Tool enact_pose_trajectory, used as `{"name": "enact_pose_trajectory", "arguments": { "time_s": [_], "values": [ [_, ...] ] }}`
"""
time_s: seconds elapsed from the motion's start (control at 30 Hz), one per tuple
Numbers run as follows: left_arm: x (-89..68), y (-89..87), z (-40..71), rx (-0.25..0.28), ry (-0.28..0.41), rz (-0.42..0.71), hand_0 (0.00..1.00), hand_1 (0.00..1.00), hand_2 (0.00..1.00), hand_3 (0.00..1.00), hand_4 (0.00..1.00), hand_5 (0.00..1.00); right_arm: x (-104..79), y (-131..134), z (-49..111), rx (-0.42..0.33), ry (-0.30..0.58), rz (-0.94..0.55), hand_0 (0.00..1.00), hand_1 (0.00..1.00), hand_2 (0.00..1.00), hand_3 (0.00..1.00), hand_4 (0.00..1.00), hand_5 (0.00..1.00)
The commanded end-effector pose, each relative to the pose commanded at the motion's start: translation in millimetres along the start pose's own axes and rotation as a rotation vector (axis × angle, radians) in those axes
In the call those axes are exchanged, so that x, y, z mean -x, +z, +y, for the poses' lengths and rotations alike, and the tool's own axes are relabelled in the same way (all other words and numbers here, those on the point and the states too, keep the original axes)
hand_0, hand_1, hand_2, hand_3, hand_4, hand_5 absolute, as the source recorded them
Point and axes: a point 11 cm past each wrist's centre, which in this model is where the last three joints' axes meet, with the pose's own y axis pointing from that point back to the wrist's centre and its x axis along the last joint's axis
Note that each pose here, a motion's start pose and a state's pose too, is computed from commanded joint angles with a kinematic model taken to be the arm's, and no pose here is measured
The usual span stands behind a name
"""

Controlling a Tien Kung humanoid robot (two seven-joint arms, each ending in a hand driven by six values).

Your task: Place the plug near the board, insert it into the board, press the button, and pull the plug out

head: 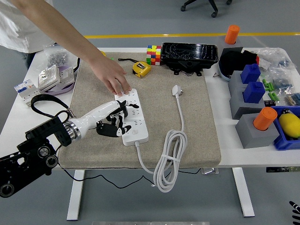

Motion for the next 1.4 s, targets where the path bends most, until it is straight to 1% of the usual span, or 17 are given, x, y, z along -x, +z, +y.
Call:
{"name": "enact_pose_trajectory", "arguments": {
  "time_s": [0.07,0.1,0.27,0.3,0.43,0.57,0.87,1.13,1.4],
  "values": [
    [1.9,-0.9,1.0,-0.006,-0.019,-0.022,0.200,0.154,0.240,0.870,0.624,0.002,-0.6,0,0.1,-0.001,0.001,0.000,0.657,0.662,0.659,0.555,0.910,0.506],
    [2.7,-1.5,1.5,-0.009,-0.027,-0.033,0.200,0.159,0.248,0.863,0.544,0.002,-0.9,-1,0.1,-0.001,0.002,0.000,0.657,0.662,0.659,0.555,0.910,0.506],
    [7.7,-6.6,2.3,-0.032,-0.059,-0.074,0.200,0.159,0.248,0.863,0.544,0.002,-2.4,-1,0.2,-0.002,0.004,-0.003,0.657,0.662,0.659,0.555,0.910,0.506],
    [9.2,-7.3,2.0,-0.036,-0.068,-0.079,0.200,0.161,0.255,0.862,0.522,0.002,-2.5,-1,0.2,-0.002,0.005,-0.003,0.657,0.662,0.659,0.556,0.910,0.506],
    [13.7,-8.3,1.1,-0.046,-0.090,-0.096,0.200,0.161,0.255,0.862,0.522,0.002,-2.5,-1,0.2,-0.001,0.005,-0.005,0.657,0.662,0.659,0.556,0.910,0.506],
    [18.5,-11.5,0.2,-0.075,-0.117,-0.107,0.207,0.152,0.244,0.846,0.533,0.002,-1.8,-2,0.1,-0.004,0.003,-0.004,0.657,0.662,0.659,0.556,0.910,0.507],
    [21.5,-14.7,-1.5,-0.109,-0.146,-0.117,0.207,0.139,0.239,0.833,0.525,0.002,-3.3,-3,0.2,-0.005,0.005,0.000,0.657,0.662,0.659,0.556,0.910,0.507],
    [20.7,-12.4,-1.5,-0.100,-0.165,-0.130,0.207,0.138,0.237,0.816,0.524,0.002,-5.3,-6,0.3,-0.009,0.008,0.004,0.656,0.662,0.659,0.556,0.911,0.507],
    [22.7,-14.9,-1.5,-0.120,-0.186,-0.123,0.208,0.136,0.234,0.798,0.508,0.002,-5.6,-7,0.3,-0.009,0.007,0.010,0.657,0.662,0.659,0.556,0.911,0.506]
  ]
}}
